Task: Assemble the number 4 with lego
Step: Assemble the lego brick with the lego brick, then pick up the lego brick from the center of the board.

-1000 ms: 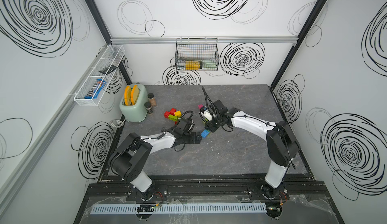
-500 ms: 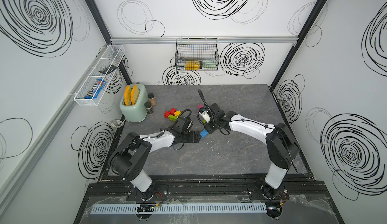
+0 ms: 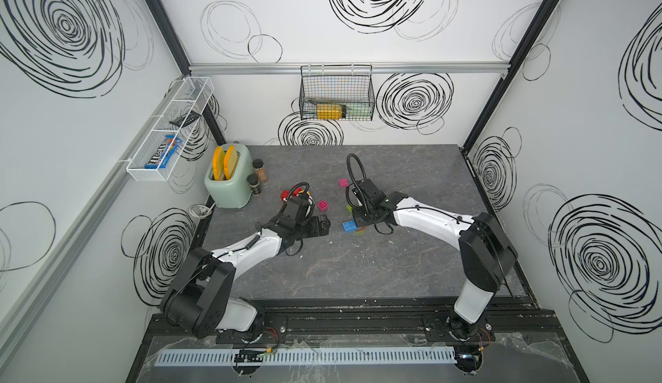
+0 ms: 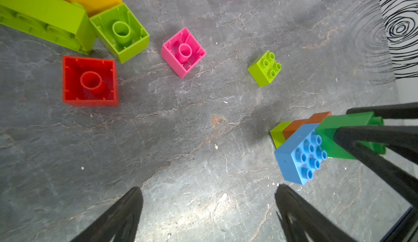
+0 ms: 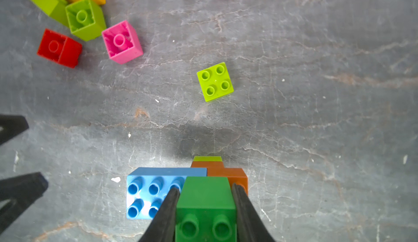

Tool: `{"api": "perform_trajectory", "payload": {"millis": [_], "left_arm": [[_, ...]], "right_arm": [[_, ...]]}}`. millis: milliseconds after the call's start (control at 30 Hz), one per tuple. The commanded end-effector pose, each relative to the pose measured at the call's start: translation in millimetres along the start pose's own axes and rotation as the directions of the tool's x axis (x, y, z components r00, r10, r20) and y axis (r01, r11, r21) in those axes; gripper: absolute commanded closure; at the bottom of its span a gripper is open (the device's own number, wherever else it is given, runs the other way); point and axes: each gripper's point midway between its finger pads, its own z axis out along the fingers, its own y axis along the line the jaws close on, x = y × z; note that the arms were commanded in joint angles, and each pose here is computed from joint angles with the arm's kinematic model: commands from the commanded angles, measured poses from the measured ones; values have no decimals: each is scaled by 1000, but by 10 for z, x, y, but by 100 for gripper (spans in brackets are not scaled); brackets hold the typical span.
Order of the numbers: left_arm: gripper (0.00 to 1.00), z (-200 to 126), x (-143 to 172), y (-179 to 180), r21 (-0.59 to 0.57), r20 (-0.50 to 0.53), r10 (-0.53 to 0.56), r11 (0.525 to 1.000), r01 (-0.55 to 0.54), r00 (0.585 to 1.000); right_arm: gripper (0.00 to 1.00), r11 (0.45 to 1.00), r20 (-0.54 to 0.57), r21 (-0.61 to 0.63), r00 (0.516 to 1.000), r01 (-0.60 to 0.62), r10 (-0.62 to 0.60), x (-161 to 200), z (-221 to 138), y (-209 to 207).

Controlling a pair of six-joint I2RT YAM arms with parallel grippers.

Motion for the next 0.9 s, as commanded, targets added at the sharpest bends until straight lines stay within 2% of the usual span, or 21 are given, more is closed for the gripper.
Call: {"api": "perform_trajectory", "payload": {"millis": [0, 200, 333, 433, 700, 867], "left_arm": [[4, -36, -160, -35, 0, 45, 2, 1000, -2, 999], [4, -24, -158, -48, 7, 40, 2, 1000, -2, 999], [4, -33, -174, -33, 1, 45, -1, 1000, 1, 999], [4, -41, -195, -19, -3, 50, -4, 1000, 4, 999], [4, -33, -202, -4, -3, 47, -8, 1000, 8, 999], [4, -37, -214, 22, -17, 50, -8, 1000, 9, 999]], "right_arm": [[89, 994, -206, 42, 973, -100, 107, 527, 95, -68], [68, 993, -154, 86, 983, -87, 99, 358, 28, -47], [56, 995, -113, 61, 990, -78, 84, 208, -73, 15], [43, 997, -78, 39, 994, -69, 72, 85, -173, 58], [34, 998, -33, -19, 998, -62, 61, -91, -290, 106], [17, 987, 52, -135, 995, -81, 89, -418, -386, 112]]}}
